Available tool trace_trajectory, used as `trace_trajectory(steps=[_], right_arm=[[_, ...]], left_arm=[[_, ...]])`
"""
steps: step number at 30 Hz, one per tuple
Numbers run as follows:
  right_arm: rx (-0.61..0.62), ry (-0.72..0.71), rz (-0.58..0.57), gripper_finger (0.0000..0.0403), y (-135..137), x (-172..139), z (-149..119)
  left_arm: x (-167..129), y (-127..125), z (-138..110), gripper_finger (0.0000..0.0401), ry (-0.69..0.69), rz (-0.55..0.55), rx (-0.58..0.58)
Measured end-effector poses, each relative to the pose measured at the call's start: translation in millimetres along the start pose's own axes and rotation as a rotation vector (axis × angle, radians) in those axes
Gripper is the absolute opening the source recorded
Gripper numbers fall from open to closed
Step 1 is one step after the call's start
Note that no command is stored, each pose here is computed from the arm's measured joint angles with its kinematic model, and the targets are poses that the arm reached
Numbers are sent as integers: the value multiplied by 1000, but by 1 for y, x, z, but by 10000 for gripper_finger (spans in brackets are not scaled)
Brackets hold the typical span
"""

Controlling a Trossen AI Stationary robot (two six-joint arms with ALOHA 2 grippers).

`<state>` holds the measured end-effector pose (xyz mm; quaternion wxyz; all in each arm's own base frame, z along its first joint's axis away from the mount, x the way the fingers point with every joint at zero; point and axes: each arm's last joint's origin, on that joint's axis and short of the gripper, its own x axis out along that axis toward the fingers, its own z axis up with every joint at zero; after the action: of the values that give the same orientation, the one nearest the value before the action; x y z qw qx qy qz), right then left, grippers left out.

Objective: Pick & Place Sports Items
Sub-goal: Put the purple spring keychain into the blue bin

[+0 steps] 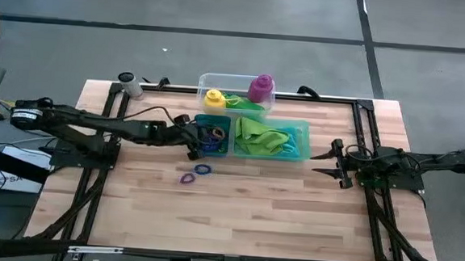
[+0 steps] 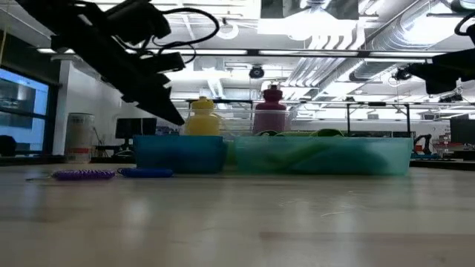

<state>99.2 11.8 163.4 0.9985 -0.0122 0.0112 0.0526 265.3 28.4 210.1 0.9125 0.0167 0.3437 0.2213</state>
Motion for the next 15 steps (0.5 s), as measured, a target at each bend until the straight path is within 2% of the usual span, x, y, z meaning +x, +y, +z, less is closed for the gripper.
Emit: trace_trajectory(steps=[6,15], right_arm=[[0,0,0,189,0,0,0],[0,1,0,189,0,0,0]], left_arm=[[-5,-11,-1,170,-8,-36,25],[-25,-32,-5,176,-4,-115,-24]])
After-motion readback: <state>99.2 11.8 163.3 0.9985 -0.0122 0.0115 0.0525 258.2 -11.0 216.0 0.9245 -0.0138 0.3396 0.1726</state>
